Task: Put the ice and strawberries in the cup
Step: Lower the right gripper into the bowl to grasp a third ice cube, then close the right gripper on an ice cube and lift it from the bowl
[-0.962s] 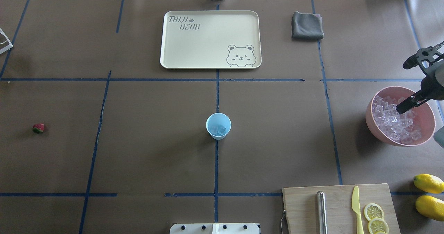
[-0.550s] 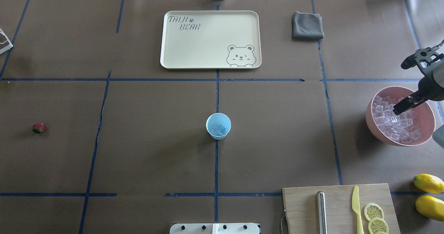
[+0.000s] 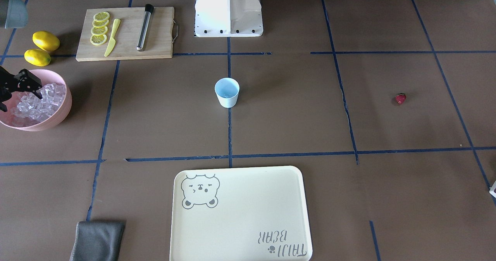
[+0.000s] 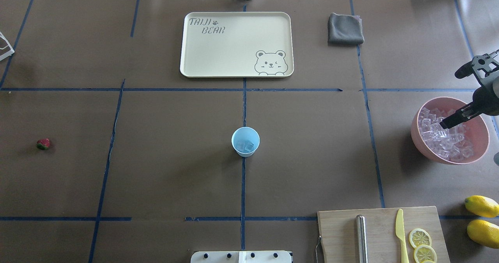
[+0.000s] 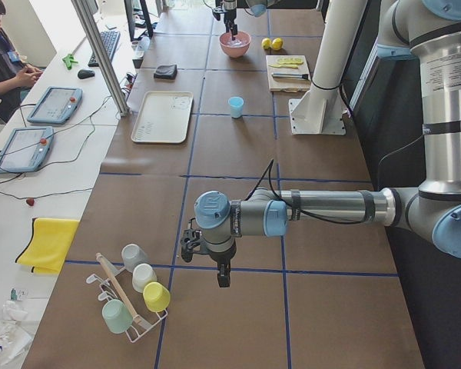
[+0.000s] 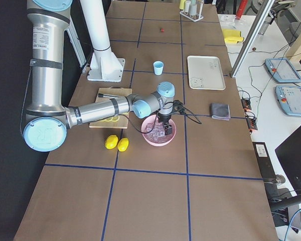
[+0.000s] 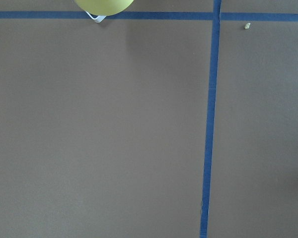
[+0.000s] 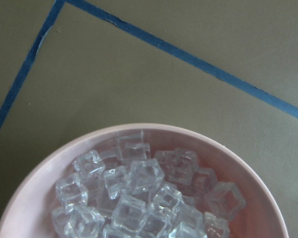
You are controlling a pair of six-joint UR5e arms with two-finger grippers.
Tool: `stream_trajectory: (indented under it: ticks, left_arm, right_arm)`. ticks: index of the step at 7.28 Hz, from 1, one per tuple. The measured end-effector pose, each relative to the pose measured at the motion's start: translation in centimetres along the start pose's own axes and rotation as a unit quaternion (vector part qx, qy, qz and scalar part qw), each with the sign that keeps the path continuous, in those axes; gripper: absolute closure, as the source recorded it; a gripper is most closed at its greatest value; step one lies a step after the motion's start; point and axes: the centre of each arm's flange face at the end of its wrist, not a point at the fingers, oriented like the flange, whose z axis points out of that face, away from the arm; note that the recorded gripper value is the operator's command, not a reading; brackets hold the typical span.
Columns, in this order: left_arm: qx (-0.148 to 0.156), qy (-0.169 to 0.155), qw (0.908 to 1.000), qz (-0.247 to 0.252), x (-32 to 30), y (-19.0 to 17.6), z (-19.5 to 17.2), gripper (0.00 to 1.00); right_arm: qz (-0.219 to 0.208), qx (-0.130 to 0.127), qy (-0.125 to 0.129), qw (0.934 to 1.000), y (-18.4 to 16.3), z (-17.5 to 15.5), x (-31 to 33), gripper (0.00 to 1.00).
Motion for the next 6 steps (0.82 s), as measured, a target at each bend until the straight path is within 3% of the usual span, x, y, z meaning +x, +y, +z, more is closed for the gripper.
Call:
stream_trajectory:
  ticks: [6]
  left_arm:
    - [0.0, 0.0, 1.0, 0.0, 0.0, 0.0, 0.0, 0.0]
  right_arm:
    - [0.045, 0.018, -0.003, 0.9988, 1.0, 2.2, 1.8, 0.06]
